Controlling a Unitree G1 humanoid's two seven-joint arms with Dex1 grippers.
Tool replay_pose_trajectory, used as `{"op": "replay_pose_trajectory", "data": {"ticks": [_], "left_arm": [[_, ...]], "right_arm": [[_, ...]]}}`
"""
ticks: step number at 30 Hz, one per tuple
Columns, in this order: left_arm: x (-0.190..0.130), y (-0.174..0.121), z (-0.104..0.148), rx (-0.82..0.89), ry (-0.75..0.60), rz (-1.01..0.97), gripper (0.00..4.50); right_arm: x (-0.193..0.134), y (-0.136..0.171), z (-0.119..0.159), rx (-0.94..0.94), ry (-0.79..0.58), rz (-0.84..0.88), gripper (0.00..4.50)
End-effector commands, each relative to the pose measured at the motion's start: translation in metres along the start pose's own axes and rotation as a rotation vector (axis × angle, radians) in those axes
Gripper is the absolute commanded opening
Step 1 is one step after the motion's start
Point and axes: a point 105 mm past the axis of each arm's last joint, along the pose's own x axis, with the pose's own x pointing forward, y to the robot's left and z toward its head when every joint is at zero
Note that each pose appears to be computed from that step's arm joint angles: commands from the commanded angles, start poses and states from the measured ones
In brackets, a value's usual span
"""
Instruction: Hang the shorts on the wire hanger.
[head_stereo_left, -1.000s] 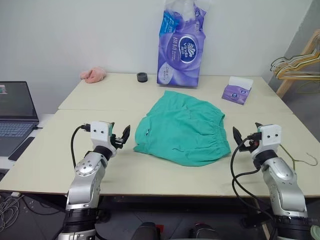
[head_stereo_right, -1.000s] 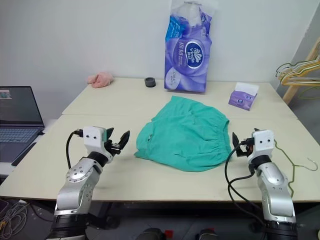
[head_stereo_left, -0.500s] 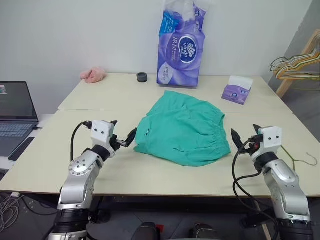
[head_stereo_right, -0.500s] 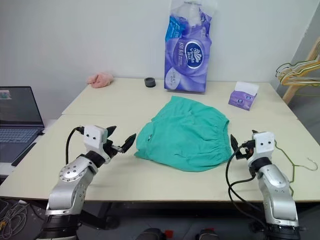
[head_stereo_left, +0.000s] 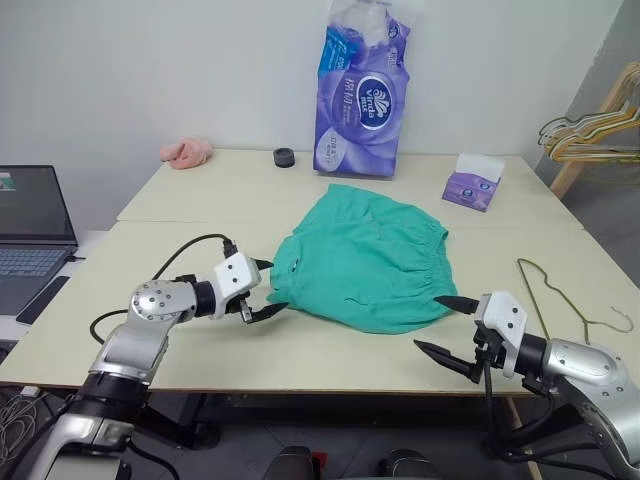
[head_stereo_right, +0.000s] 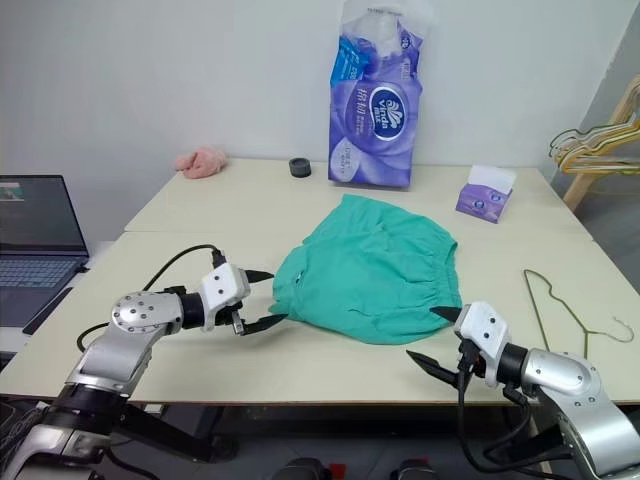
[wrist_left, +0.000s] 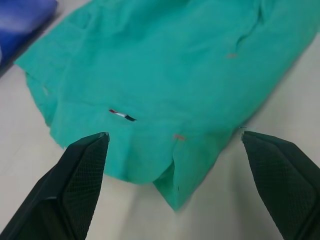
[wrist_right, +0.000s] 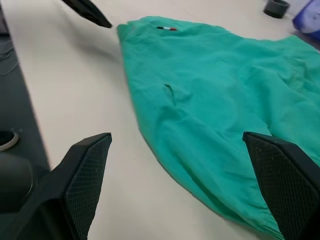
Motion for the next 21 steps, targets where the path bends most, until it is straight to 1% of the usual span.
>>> {"op": "replay_pose_trajectory", "data": {"ticks": [1, 6, 9, 10, 11, 12, 17, 21], "left_arm": [[0.009, 0.005, 0.002, 0.056, -0.007, -0.008, 4.49], [0.032, 0.009, -0.001, 0.117, 0.006, 0.005, 4.49], [0.044, 0.011, 0.003, 0.129, -0.017, 0.026, 4.49], [0.049, 0.008, 0.005, 0.128, -0.029, 0.011, 4.49], [0.052, 0.005, 0.006, 0.129, -0.037, -0.001, 4.10], [0.055, 0.001, 0.005, 0.128, -0.040, -0.012, 3.96], [0.055, -0.002, 0.004, 0.135, -0.047, -0.027, 2.44], [0.044, 0.002, 0.009, 0.135, -0.064, -0.032, 1.15]], "right_arm": [[-0.001, 0.001, 0.009, -0.061, -0.029, 0.002, 4.50], [-0.002, 0.004, 0.003, -0.067, -0.025, -0.004, 4.50], [-0.002, 0.006, 0.002, -0.076, -0.025, -0.008, 4.50], [-0.003, 0.006, 0.001, -0.083, -0.021, -0.013, 4.50], [-0.003, 0.005, 0.001, -0.091, -0.017, -0.019, 4.50], [-0.004, 0.004, -0.001, -0.101, -0.008, -0.031, 4.50], [-0.006, -0.010, -0.006, -0.171, 0.035, -0.096, 4.50], [-0.010, -0.037, -0.022, -0.360, 0.180, -0.145, 4.50]]}}
